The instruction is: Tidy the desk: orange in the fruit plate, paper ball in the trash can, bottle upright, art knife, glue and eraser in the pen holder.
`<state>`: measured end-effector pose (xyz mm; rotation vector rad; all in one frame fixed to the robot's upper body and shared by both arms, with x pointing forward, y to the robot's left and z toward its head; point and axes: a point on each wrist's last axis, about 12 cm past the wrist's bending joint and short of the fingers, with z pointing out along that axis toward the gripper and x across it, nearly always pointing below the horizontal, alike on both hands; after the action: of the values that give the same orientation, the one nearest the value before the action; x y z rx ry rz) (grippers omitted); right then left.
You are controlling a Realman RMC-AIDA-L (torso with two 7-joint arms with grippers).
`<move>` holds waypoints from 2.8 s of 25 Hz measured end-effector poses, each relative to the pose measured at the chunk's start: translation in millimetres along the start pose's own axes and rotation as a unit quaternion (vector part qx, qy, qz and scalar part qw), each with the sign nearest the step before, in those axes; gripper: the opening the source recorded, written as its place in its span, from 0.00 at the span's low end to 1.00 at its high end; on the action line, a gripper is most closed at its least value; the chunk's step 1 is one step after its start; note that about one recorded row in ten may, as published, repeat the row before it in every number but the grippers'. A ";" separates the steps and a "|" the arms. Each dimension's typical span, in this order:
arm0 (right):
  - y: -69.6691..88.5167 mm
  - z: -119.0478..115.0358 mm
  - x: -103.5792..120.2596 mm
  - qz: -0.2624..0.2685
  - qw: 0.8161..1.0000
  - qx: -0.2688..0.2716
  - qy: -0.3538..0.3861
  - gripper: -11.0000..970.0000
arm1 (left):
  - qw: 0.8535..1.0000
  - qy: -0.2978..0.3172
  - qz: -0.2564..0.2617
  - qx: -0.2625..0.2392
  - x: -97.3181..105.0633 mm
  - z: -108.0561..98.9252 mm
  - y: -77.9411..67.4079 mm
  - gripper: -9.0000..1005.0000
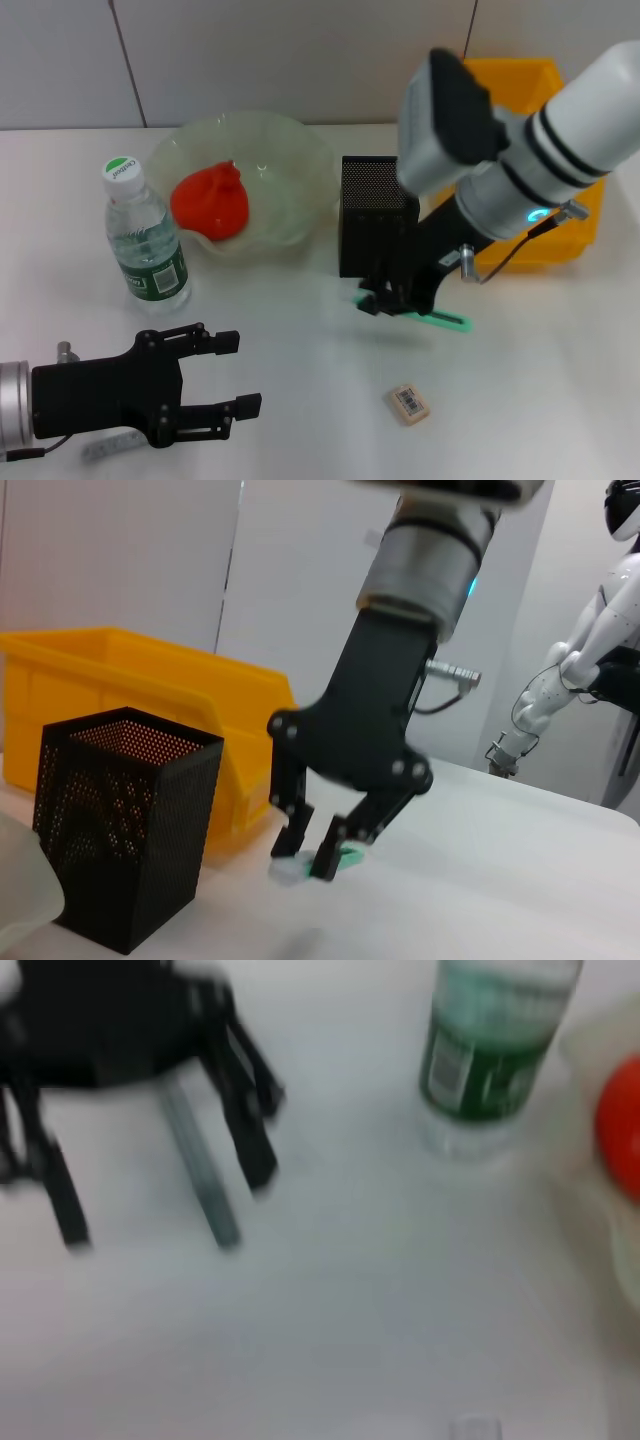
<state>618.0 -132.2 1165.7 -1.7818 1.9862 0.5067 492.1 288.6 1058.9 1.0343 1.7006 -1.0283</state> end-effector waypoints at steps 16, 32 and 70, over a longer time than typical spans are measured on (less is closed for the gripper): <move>3.7 -69.5 42.3 0.060 0.932 0.060 -0.354 0.19 | 1.000 -0.001 -0.001 0.001 -0.4 -1.7 -0.1 0.81; -28.8 -35.1 67.7 0.192 0.872 0.159 -0.421 0.19 | 1.000 0.004 0.001 0.002 0.3 -2.2 -0.2 0.81; -28.6 -19.2 67.8 0.209 0.853 0.163 -0.450 0.71 | 1.000 -0.001 -0.002 0.012 1.2 -8.1 -4.5 0.81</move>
<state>639.2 -202.5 1145.9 -0.6600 1.5942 0.8718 485.6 294.9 1060.9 1.0466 1.6928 -1.0537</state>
